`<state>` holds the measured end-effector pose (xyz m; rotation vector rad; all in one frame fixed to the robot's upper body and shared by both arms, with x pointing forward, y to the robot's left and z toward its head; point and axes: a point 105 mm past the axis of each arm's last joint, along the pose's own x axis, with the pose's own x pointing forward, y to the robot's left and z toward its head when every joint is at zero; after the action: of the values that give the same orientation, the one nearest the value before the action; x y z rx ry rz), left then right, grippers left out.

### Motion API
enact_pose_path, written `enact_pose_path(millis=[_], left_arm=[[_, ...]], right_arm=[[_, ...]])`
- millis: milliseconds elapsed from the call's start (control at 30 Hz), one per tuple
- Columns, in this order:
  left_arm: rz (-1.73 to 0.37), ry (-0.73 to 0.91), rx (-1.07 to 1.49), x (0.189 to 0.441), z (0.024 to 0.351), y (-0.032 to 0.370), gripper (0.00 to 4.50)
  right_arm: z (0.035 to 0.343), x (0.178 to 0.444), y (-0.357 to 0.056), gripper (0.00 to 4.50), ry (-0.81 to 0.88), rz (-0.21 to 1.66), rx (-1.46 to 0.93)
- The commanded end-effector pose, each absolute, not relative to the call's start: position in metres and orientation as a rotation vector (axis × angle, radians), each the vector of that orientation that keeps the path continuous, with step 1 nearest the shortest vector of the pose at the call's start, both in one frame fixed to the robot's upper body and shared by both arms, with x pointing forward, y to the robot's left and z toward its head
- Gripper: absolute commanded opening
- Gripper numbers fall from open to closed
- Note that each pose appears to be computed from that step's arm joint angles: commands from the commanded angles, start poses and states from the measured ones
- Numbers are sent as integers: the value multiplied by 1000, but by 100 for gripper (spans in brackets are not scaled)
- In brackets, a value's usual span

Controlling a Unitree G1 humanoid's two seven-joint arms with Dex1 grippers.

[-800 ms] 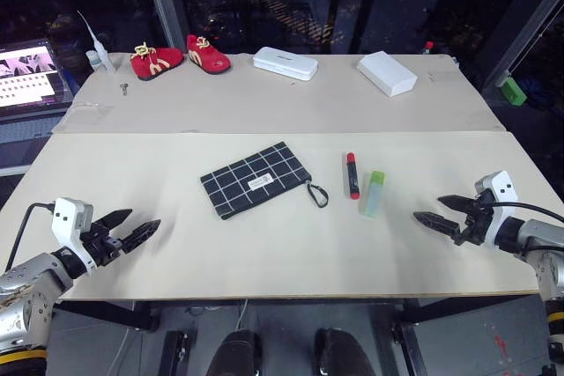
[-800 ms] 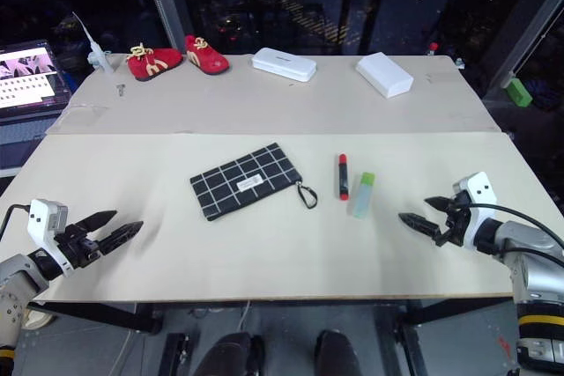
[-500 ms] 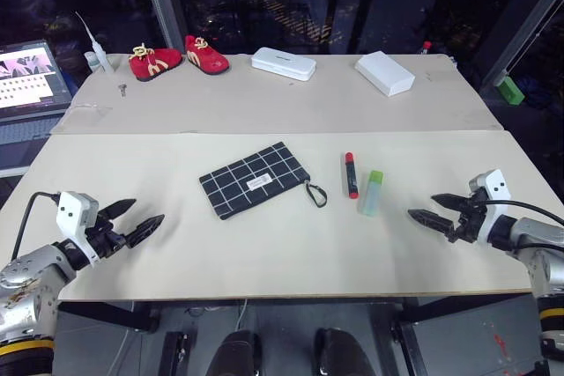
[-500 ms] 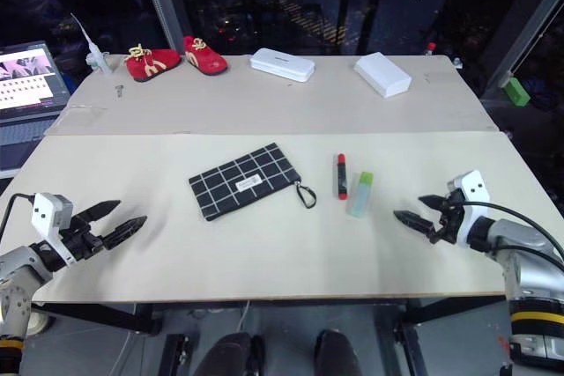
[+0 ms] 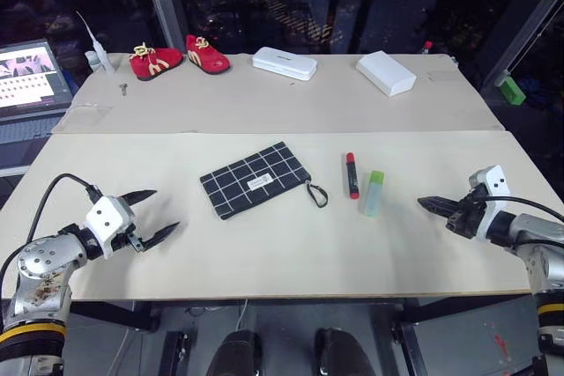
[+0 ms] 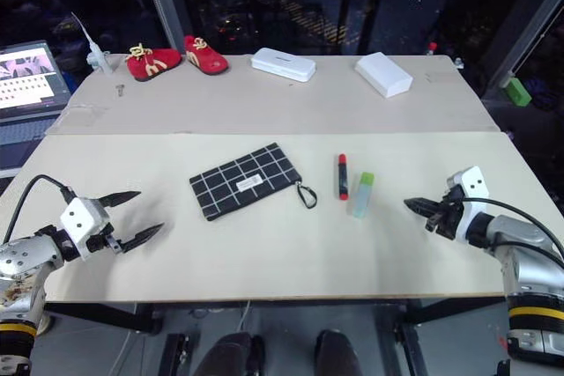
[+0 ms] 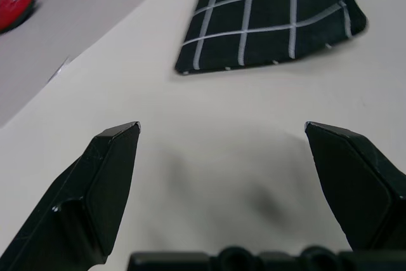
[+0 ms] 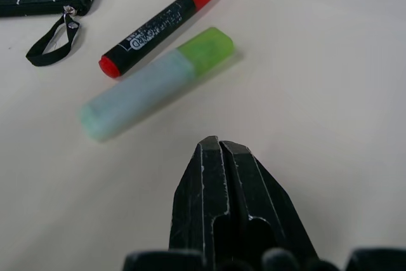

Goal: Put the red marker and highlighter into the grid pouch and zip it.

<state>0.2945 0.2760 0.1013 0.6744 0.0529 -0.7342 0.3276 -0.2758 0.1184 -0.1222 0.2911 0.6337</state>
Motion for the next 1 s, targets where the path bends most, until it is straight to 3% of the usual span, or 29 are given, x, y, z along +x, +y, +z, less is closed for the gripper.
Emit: enact_pose_path(millis=[33,167,400,633,833,1000], left_arm=[[-819,-9,810,297,109,260,450],[-904,-34,898,302,105,242,450],[-962,-69,899,309,105,226,450],[-946,-78,919,312,106,229,450],[-924,-81,903,311,105,233,450],[-921,-82,899,309,104,233,450]], right_arm=[[157,330,-231,5,177,805,-97],[170,334,-165,5,123,992,-147],[133,368,-81,5,234,979,-386],[135,413,-52,5,228,855,-476],[139,418,-42,5,218,903,-483],[117,421,-43,5,262,887,-570]])
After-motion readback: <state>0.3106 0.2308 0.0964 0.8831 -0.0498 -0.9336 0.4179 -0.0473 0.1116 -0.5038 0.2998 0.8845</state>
